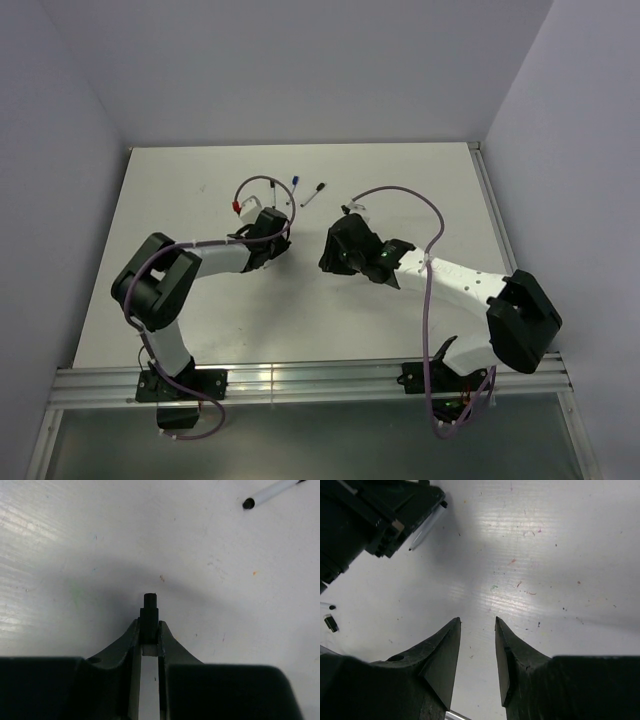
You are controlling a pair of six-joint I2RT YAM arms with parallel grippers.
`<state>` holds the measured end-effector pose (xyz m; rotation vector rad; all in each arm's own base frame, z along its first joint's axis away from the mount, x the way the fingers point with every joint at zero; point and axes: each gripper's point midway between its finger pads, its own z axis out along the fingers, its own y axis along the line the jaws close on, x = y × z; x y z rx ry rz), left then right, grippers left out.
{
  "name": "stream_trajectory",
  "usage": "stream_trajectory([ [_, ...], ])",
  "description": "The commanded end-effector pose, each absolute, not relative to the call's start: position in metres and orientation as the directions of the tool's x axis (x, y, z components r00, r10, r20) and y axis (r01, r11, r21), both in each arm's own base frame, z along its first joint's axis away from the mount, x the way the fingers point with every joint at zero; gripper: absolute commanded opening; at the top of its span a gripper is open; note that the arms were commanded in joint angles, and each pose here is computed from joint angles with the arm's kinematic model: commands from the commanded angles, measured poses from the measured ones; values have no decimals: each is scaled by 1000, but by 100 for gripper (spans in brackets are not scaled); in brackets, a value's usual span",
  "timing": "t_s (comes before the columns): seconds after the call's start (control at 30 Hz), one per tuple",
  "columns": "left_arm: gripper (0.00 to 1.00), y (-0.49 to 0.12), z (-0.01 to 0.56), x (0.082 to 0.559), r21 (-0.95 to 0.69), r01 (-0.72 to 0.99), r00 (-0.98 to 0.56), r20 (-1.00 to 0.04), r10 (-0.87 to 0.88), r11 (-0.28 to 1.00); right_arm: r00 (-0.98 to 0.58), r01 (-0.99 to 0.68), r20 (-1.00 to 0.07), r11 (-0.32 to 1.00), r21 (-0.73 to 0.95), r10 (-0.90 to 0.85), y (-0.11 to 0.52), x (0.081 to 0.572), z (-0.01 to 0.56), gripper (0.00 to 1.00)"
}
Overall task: Insert the pens into the pen caps
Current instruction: Pick up the pen from the center of the board.
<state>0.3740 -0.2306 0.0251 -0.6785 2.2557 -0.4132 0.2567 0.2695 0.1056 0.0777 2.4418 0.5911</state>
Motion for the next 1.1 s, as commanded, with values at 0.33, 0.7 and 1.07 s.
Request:
stream_trajectory([
  [0.33, 0, -239, 19, 324, -480, -186, -739, -507, -444, 858, -761, -142, -627, 902, 407, 163, 268, 281, 139, 42],
  [0.7, 0, -253, 23, 300, -500, -77, -798, -488, -354, 863, -744, -256, -664, 887, 383, 72, 273, 283, 146, 43],
  [1.07, 0, -256, 28, 287, -506, -10, -817, -493, -298, 863, -741, -326, -672, 868, 374, 11, 277, 286, 146, 43],
])
